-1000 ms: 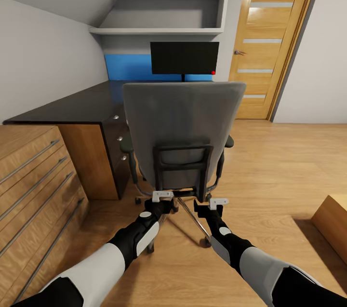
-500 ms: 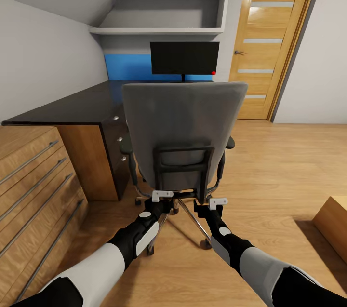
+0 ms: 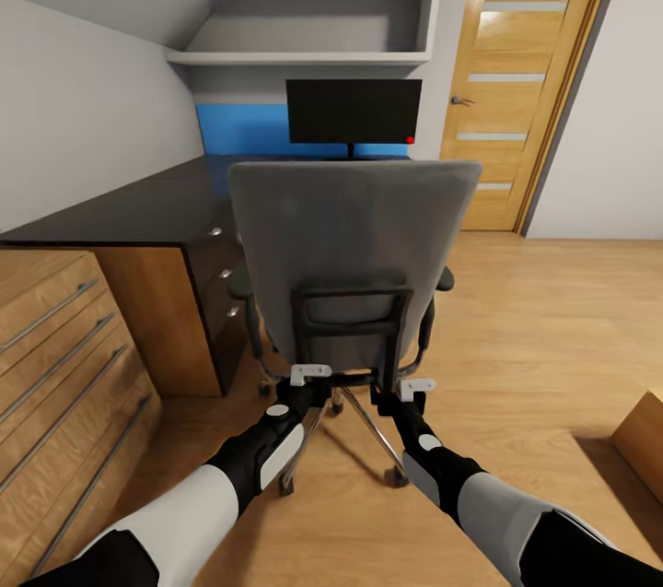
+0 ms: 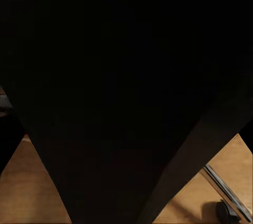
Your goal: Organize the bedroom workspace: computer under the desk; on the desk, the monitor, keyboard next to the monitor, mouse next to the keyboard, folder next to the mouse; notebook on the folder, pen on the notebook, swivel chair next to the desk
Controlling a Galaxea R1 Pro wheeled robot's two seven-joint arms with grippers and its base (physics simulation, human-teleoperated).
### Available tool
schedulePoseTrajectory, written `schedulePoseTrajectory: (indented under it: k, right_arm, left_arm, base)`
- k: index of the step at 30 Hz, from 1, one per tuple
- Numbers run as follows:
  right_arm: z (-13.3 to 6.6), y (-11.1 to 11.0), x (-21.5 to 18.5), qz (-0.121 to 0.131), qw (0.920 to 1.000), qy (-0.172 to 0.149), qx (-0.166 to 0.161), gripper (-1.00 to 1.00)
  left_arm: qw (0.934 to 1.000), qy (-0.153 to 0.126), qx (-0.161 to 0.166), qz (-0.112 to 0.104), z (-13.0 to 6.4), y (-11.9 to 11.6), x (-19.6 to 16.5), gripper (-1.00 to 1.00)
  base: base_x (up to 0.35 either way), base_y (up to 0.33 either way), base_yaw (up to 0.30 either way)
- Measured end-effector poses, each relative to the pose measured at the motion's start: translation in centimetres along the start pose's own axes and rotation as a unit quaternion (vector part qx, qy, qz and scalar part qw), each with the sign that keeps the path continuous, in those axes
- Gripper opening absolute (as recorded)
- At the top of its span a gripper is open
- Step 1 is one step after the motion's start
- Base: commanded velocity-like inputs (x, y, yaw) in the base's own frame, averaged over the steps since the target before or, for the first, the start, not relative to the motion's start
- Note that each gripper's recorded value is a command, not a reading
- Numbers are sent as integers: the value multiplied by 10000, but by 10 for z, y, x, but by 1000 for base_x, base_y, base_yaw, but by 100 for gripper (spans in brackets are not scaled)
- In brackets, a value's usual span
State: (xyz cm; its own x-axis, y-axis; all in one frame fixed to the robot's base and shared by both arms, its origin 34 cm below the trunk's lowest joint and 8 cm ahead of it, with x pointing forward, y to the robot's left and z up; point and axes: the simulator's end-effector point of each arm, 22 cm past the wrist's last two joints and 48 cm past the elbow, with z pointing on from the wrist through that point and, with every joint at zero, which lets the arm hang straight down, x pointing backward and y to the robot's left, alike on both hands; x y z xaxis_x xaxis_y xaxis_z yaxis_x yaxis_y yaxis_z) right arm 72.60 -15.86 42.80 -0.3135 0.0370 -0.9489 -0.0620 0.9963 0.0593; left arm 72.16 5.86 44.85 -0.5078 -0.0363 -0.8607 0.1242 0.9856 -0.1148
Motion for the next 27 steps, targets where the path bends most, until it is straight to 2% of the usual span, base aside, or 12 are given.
schedulePoseTrajectory:
  k: [8,18,27]
  right_arm:
    - [0,0,0,4,10000,0,3,100]
    - [0,0,-2,4,10000,-17,0,100]
    - [0,0,-2,1,10000,-14,-5,100]
  left_arm:
    - [10000,-4,7,-5,0,0,0,100]
    - [9998,-173,14,-39,-1,-1,-8,100]
    - [9999,-158,8,-70,-1,-1,-7,100]
  base:
    - [256,0,-2]
    - [316,0,-39]
    - [322,0,-2]
